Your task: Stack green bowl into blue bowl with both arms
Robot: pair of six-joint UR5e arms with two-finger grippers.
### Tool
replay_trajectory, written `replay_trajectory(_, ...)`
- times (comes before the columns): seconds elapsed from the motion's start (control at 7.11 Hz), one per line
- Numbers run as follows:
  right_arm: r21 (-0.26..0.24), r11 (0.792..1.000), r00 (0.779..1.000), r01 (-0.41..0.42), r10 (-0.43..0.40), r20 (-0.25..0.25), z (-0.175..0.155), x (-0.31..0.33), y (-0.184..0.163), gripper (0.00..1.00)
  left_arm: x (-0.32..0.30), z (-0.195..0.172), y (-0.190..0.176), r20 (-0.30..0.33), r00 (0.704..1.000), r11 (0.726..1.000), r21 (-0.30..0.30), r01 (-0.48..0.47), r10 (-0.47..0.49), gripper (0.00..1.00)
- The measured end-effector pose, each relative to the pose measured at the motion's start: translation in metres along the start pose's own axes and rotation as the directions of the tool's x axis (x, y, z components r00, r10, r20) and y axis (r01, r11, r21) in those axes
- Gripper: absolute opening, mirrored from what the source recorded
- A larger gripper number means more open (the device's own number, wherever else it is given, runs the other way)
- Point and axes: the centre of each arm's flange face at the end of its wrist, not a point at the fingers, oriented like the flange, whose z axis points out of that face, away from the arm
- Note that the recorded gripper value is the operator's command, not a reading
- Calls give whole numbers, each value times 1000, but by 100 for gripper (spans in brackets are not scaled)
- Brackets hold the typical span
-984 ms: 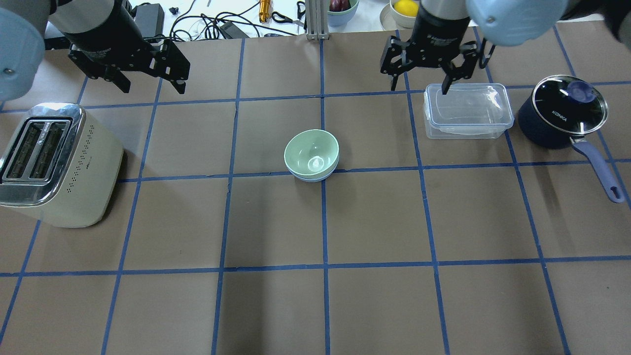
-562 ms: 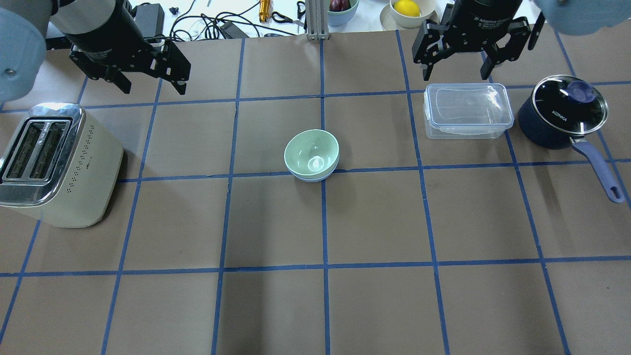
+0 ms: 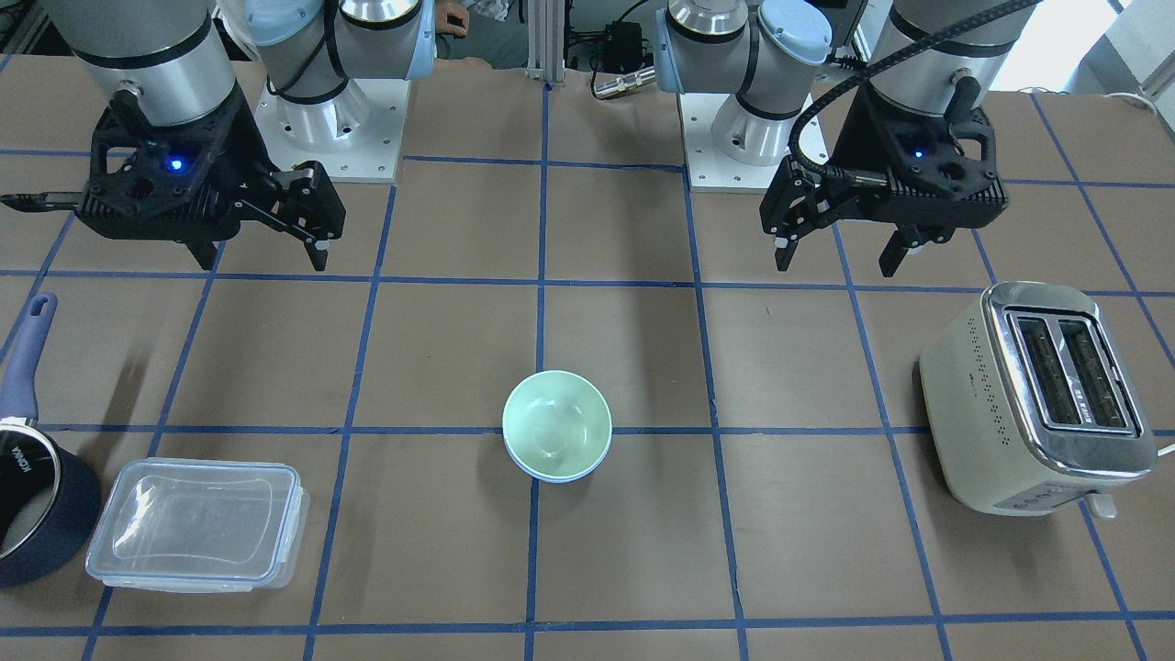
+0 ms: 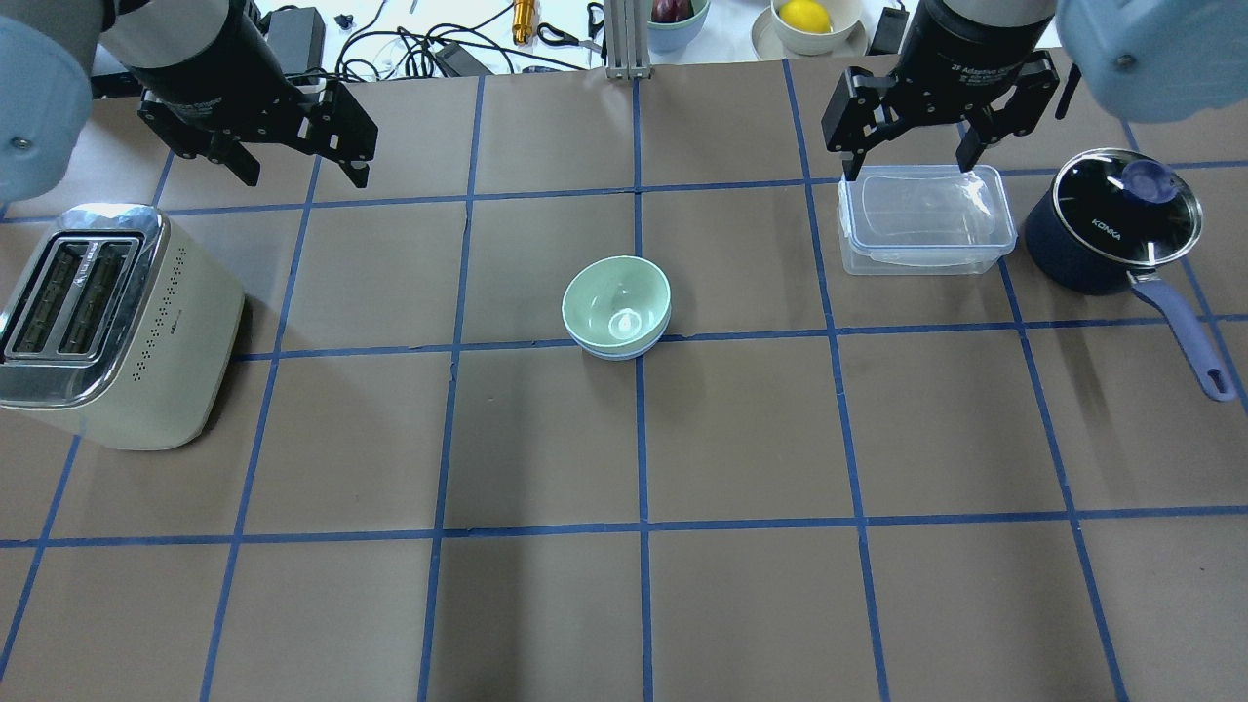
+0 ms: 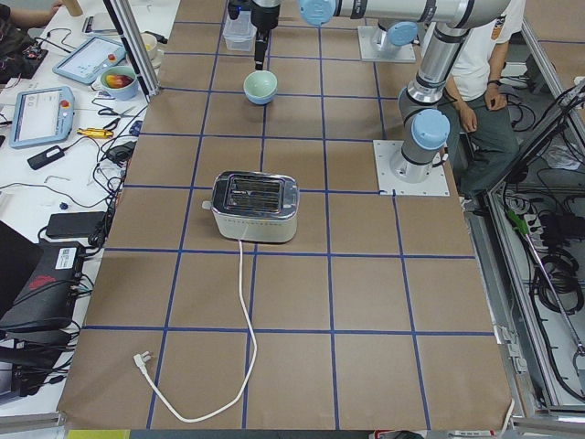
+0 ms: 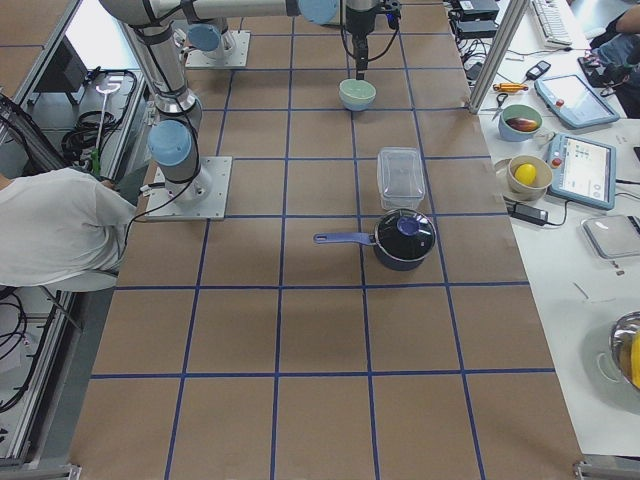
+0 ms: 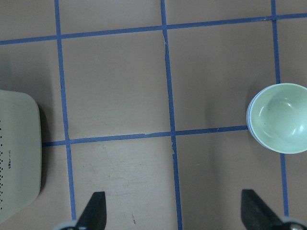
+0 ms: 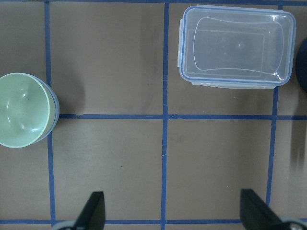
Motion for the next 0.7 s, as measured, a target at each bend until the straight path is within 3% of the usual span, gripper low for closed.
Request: replay_trajectory(0.7,2,1000,1000,-1,1,21,1,-1,-4,100,1,1,0,-1,1000,1000,-2,-1,1,100)
